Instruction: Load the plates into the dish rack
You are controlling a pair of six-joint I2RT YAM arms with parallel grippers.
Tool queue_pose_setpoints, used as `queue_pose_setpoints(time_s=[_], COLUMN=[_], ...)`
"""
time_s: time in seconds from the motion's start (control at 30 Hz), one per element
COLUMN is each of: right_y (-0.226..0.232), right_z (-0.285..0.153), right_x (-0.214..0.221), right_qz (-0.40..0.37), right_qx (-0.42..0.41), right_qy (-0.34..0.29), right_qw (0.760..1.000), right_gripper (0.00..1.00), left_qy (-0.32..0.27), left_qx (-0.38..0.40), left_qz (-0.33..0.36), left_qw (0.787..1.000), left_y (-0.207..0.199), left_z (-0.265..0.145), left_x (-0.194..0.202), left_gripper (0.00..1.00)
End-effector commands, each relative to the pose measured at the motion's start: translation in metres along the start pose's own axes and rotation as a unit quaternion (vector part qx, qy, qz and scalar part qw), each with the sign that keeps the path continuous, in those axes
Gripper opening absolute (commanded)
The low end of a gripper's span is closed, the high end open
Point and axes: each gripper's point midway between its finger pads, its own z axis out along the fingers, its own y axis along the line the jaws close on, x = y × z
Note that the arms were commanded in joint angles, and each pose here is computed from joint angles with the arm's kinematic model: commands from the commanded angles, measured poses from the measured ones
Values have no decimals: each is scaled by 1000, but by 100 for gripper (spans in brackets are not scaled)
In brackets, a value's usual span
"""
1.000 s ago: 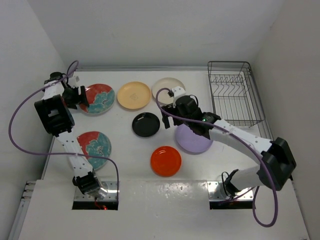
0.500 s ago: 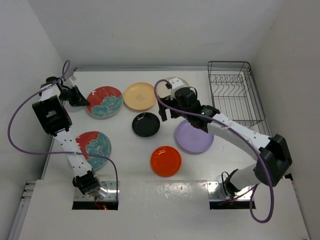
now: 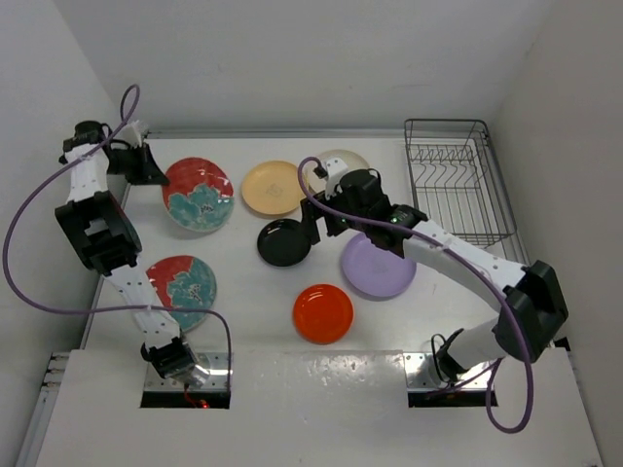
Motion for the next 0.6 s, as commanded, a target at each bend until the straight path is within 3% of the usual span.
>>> queue_pose_setpoints(time_s=[0.0,0.1,0.3,0.4,0.57], right_y=[14,19,-4,-7,-6], right_z=[18,33,60,71,70], right_x=[-17,-22,-59,-69,-78], right_qz=[19,28,-20,-27,-4], right_qx=[-65,-96,-104,-123,-179], right_qy=[-14,-19,-40,-34,-74], right_qw=[998,995,994,991,981], right_gripper=[92,89,88,88,93], left_qy=[-54,-20,38,19,-25], left_qx=[31,24,58,77,153], left_qz=[162,185,300,340,424], left_qw=[985,982,951,937,892], left_y=[-91,-107,-160,-191,-261], left_z=[-52,-57,-53,-66,-81], left_x=[-37,-20,8,3,11], left_gripper=[0,0,0,0,0])
